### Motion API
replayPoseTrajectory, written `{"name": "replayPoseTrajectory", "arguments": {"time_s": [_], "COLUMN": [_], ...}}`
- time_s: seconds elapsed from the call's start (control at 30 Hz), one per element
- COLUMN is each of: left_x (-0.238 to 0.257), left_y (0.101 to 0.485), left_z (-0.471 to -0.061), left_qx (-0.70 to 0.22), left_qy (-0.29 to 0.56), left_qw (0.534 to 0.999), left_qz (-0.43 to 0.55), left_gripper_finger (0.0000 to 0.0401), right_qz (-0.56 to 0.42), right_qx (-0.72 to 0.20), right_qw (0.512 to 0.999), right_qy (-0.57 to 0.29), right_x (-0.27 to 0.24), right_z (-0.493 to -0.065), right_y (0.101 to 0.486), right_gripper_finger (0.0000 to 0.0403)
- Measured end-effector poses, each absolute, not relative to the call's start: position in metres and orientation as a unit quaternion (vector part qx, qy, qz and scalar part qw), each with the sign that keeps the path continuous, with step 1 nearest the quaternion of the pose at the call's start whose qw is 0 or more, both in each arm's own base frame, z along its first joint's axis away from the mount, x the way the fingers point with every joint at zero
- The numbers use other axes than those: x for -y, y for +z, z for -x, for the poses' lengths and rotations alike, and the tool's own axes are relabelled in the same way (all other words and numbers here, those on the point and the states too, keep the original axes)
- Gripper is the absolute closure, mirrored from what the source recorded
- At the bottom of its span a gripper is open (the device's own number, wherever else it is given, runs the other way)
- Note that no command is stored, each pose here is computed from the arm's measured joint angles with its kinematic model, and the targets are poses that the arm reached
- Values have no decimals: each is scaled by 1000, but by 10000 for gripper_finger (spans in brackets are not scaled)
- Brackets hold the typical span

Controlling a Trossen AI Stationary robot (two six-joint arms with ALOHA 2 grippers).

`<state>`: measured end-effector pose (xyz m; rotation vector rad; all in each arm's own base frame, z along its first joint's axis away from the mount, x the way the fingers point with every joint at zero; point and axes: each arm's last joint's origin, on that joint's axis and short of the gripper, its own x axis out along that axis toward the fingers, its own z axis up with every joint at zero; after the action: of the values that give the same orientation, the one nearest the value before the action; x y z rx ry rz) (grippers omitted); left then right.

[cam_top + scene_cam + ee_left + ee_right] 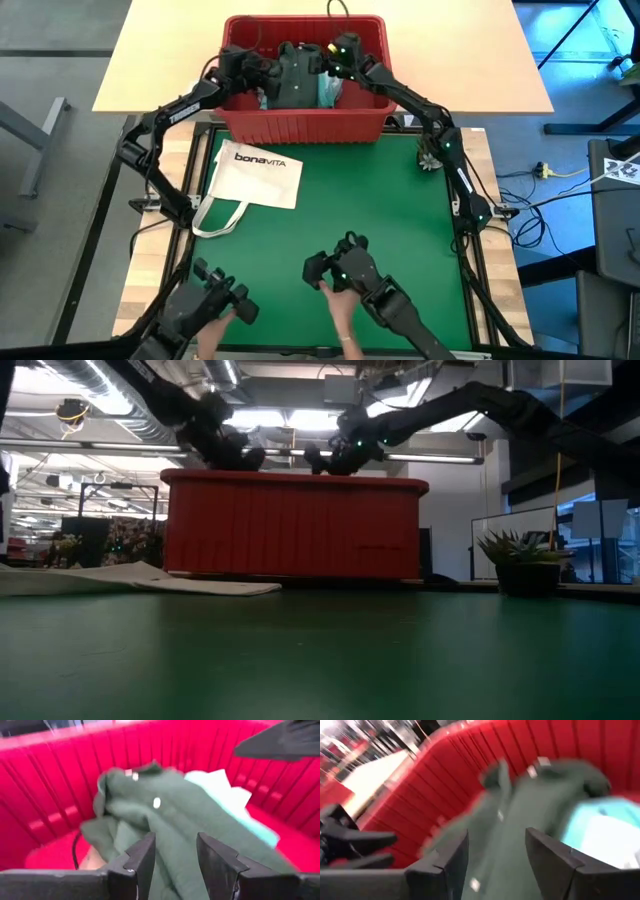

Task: Fold Laundry from Bin
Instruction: Put the stack clothes into the red laundry bin

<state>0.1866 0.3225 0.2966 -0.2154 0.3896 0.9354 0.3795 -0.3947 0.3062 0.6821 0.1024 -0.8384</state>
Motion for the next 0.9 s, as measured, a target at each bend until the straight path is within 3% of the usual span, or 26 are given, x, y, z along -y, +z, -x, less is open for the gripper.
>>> {"name": "replayPoseTrajectory", "arguments": {"time_s": [0.2, 0.47, 0.9], "left_x": [-297, -255, -230], "left_y": [334, 363, 365], "left_z": [-180, -184, -206], "left_qx": [-152, -143, -152], "left_qy": [441, 396, 353], "left_qw": [881, 904, 921], "left_qz": [80, 69, 63], "left_gripper_finger": [262, 262, 262], "right_qz": [-319, -287, -241], "right_qx": [-31, -50, -124], "right_qw": [870, 891, 882], "right_qy": [-375, -348, -386], "right_x": [391, 387, 392], "right_z": [-385, -399, -396], "right_y": [313, 300, 277], "right_gripper_finger": [253, 392, 396]}}
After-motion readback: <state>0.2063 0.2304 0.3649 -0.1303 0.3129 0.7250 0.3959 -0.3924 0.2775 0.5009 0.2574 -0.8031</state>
